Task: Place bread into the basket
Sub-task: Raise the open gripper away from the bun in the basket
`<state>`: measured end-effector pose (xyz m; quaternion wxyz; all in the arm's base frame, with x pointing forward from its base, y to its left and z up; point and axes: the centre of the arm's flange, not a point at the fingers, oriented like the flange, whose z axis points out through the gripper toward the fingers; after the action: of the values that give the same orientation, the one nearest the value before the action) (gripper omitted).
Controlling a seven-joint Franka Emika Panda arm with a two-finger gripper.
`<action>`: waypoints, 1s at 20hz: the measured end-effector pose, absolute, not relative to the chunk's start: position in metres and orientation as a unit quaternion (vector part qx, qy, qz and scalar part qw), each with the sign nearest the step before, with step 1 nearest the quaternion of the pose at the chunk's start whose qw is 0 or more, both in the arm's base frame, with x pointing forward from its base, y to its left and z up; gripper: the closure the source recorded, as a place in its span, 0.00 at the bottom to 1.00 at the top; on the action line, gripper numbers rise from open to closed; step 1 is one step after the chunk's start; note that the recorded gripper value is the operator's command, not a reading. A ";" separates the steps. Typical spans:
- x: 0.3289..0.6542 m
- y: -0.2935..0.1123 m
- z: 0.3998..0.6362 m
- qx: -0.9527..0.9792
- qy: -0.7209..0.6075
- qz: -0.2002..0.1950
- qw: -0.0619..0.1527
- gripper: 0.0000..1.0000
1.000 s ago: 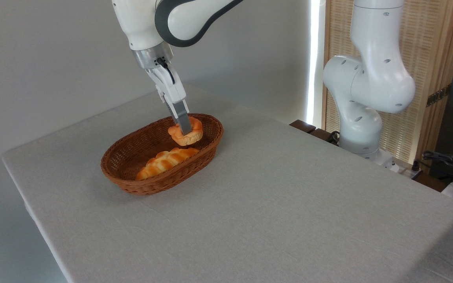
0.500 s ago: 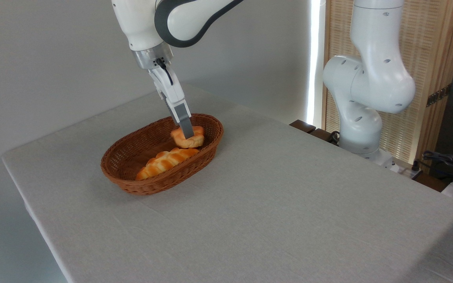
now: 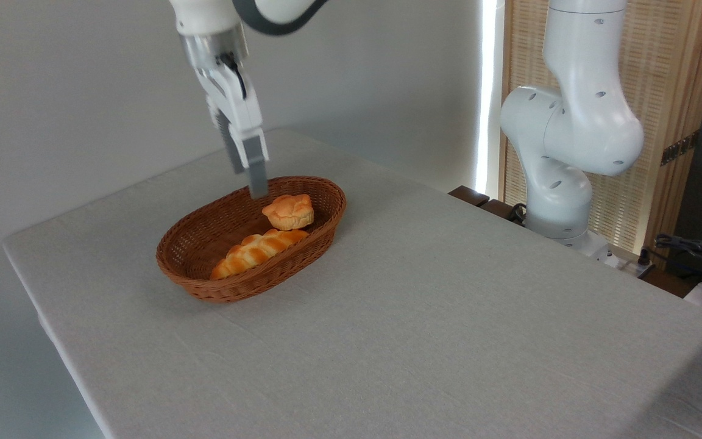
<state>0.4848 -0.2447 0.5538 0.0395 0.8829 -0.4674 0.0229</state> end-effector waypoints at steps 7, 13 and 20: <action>0.526 -0.142 0.621 0.907 -0.418 0.053 0.012 0.00; 0.538 -0.066 0.649 0.924 -0.380 0.054 0.009 0.00; 0.540 -0.039 0.645 0.934 -0.354 0.043 0.029 0.00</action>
<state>0.5400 -0.0393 0.6448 0.0294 0.9339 -0.3536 0.0430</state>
